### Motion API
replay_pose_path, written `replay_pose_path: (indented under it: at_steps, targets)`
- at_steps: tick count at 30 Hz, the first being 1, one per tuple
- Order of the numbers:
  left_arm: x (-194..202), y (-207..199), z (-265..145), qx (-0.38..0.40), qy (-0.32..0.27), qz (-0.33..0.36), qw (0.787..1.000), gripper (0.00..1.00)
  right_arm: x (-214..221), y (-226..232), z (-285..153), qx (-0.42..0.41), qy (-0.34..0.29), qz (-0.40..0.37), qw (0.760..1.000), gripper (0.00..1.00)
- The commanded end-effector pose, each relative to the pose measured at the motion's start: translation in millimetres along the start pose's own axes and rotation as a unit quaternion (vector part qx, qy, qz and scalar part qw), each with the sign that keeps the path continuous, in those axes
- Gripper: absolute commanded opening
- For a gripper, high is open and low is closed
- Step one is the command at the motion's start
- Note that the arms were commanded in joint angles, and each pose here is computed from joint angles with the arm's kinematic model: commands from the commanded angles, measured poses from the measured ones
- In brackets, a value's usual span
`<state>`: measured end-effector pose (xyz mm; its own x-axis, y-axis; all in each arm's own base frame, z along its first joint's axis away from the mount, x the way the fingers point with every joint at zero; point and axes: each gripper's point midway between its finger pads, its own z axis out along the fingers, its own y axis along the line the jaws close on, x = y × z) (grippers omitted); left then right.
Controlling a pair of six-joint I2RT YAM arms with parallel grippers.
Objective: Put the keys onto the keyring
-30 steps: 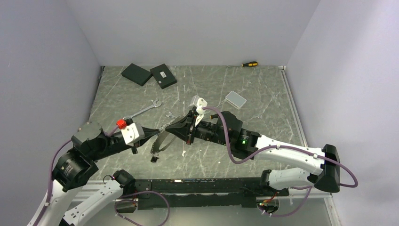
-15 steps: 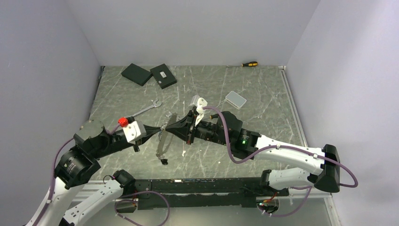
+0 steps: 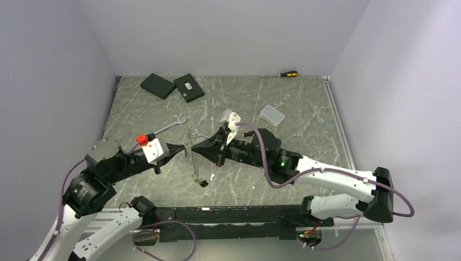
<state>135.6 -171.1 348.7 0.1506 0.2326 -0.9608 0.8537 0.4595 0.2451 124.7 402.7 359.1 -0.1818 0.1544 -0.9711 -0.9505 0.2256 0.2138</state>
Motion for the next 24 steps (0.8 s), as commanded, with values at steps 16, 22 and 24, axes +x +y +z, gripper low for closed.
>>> replay_pose_path:
  at_steps: [16, 22, 24]
  targets:
    - [-19.7, 6.0, -2.9, -0.013, -0.032, 0.017, 0.999, 0.0, -40.7, 7.7, -2.5, -0.001, -0.064, 0.004, 0.998, 0.0]
    - [-19.5, -1.2, -3.4, 0.007, -0.031, 0.013, 0.999, 0.0, -47.4, 4.9, -1.4, 0.006, -0.08, -0.002, 0.997, 0.0]
    - [-18.1, -2.3, -3.0, 0.01, -0.028, 0.011, 0.999, 0.0, -50.4, 6.0, -2.5, 0.003, -0.086, -0.006, 0.996, 0.0]
